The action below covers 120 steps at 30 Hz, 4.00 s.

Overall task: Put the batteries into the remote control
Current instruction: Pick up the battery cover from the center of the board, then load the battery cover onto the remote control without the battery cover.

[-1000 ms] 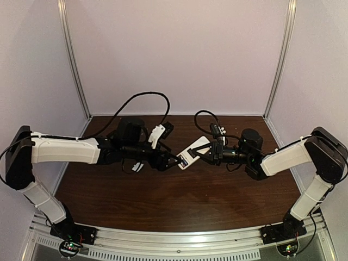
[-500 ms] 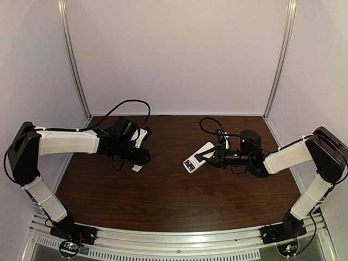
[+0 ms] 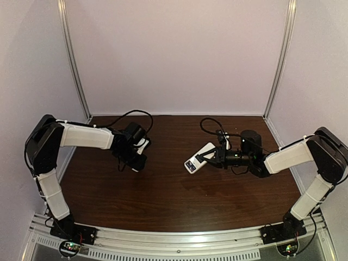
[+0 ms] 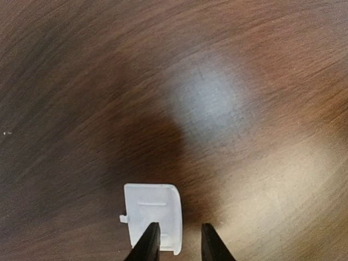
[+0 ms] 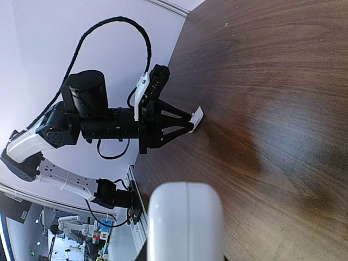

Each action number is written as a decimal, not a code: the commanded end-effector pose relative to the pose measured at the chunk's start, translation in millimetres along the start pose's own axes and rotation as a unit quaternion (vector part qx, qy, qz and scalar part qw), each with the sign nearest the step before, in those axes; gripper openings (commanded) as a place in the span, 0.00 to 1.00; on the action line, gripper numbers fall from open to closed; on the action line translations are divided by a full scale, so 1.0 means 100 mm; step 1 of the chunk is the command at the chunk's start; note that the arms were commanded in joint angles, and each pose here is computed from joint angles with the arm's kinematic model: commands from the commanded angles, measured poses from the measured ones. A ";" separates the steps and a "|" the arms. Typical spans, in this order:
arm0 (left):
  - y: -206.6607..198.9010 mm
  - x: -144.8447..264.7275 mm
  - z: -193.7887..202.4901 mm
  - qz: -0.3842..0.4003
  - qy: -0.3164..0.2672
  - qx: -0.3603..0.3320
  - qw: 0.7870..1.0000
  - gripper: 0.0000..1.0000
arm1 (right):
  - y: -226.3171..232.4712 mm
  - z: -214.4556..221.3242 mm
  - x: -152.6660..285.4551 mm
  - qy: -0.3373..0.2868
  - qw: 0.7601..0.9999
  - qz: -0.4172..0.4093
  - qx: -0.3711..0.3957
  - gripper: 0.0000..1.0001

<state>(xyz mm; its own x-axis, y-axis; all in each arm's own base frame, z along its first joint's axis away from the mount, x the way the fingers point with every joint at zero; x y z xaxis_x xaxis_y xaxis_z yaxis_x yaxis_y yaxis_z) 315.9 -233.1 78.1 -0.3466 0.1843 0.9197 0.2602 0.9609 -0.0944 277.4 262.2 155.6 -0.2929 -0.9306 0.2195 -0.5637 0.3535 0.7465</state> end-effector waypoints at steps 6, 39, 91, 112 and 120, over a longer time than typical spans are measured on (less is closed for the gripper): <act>0.06 -0.17 0.04 -0.012 0.023 -0.004 1.000 0.21 | 0.09 -0.12 0.04 -0.023 0.999 -0.014 0.019 0.00; -1.02 2.38 -0.42 0.737 -0.282 0.031 0.613 0.00 | 0.66 -0.78 -0.05 -0.223 0.954 -0.192 -0.047 0.00; -1.15 2.10 -0.58 0.769 -0.257 0.186 0.555 0.00 | 0.94 -0.81 -0.06 -0.311 0.918 -0.235 -0.067 0.00; -1.18 2.11 -0.60 0.772 -0.258 0.232 0.533 0.00 | 1.06 -0.94 0.05 -0.355 0.901 -0.240 -0.072 0.00; -1.21 2.17 -0.62 0.776 -0.263 0.209 0.534 0.00 | 1.05 -0.87 0.04 -0.340 0.904 -0.243 -0.086 0.00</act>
<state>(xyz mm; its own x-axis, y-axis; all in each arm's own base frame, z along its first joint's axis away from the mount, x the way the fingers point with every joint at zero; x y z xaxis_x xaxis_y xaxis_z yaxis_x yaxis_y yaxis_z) 292.5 -348.5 236.7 -0.3907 0.8825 -0.2619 0.1195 -0.2336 -0.9650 314.0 307.3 209.4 -0.6085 -0.7738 -0.1761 -0.3926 0.1006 0.9142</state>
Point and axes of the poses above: each gripper's point midway between its finger pads, its own x axis back along the fingers, its own y axis along the line the jaws close on, z = x × y, the point moved 5 cm from there along x, back along the fingers, and after that the axes turned 15 degrees about x, right-handed, at the moved point
